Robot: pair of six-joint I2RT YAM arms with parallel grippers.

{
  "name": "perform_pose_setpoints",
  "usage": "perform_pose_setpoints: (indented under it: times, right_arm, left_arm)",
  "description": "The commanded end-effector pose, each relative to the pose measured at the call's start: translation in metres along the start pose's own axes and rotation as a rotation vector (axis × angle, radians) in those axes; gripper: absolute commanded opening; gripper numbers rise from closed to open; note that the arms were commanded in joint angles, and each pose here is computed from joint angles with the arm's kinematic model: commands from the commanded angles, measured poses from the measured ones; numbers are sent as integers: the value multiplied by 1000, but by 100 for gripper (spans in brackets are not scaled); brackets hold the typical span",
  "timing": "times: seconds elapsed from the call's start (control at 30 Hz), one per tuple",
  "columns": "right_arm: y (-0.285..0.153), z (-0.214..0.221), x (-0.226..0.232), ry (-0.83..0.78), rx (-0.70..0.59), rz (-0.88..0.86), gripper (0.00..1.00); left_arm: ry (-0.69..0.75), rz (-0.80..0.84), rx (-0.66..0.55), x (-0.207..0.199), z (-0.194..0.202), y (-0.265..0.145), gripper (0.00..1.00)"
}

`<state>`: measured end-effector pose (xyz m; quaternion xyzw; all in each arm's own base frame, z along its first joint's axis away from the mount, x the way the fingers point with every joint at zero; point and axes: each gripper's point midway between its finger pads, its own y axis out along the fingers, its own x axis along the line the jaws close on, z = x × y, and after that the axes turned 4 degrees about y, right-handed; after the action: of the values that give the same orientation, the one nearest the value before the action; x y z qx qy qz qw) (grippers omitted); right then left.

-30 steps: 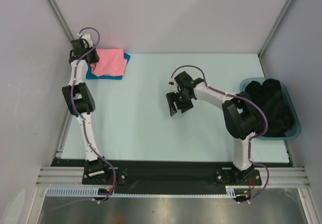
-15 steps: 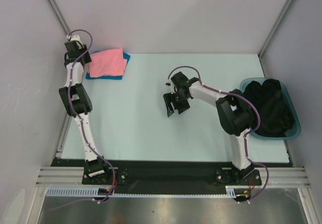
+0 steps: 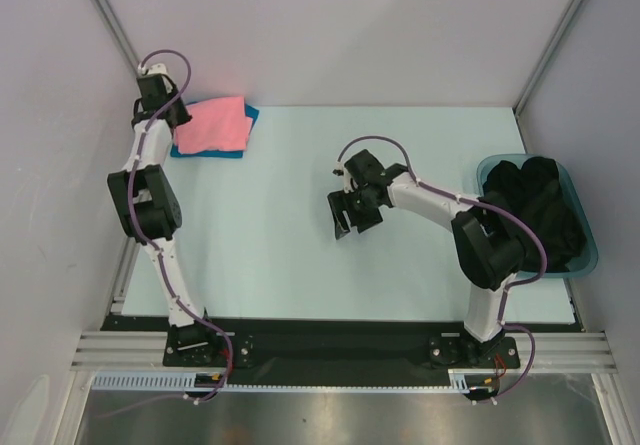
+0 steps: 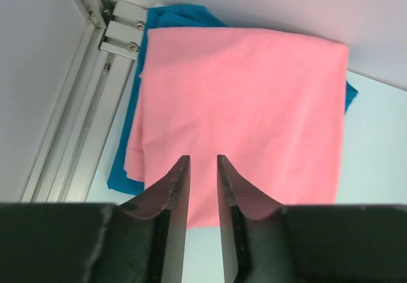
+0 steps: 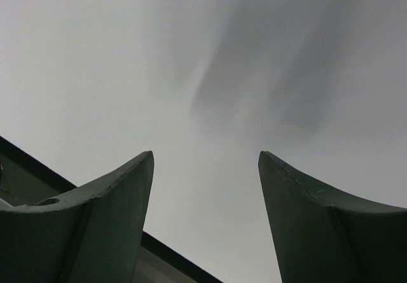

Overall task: Fold and stack the t-shirts
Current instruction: Neatly place the folded tshirt to the corner

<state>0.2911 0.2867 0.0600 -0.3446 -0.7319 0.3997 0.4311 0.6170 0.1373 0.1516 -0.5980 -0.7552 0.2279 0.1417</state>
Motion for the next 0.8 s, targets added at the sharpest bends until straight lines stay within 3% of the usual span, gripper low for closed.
perform_pose_setpoints:
  times: [0.0,0.1,0.43,0.47,0.53,0.77]
  right_arm:
    - [-19,-12,10,-18,-84,-15,73]
    - [-22,-14,9,-26,-89,-10,73]
    - [-20,-21,1,-14,-79,-12,73]
    - [-18,-21,0,-12,-73,-10,73]
    - [-18,-21,-2,-7,-68,-8,73]
    - [-25,-30,-2,-19,-91,-8,73]
  left_arm:
    - [-76,77,-39,-16,-18,-20,27]
    - [-130,57,36,-14,3,-14,17]
    - [-276,6,230,24,75,33,9]
    - [-298,-15,279,33,96,42,9]
    - [-364,-14,298,42,94,44,5]
    - [-385,-77,311,54,92,40,5]
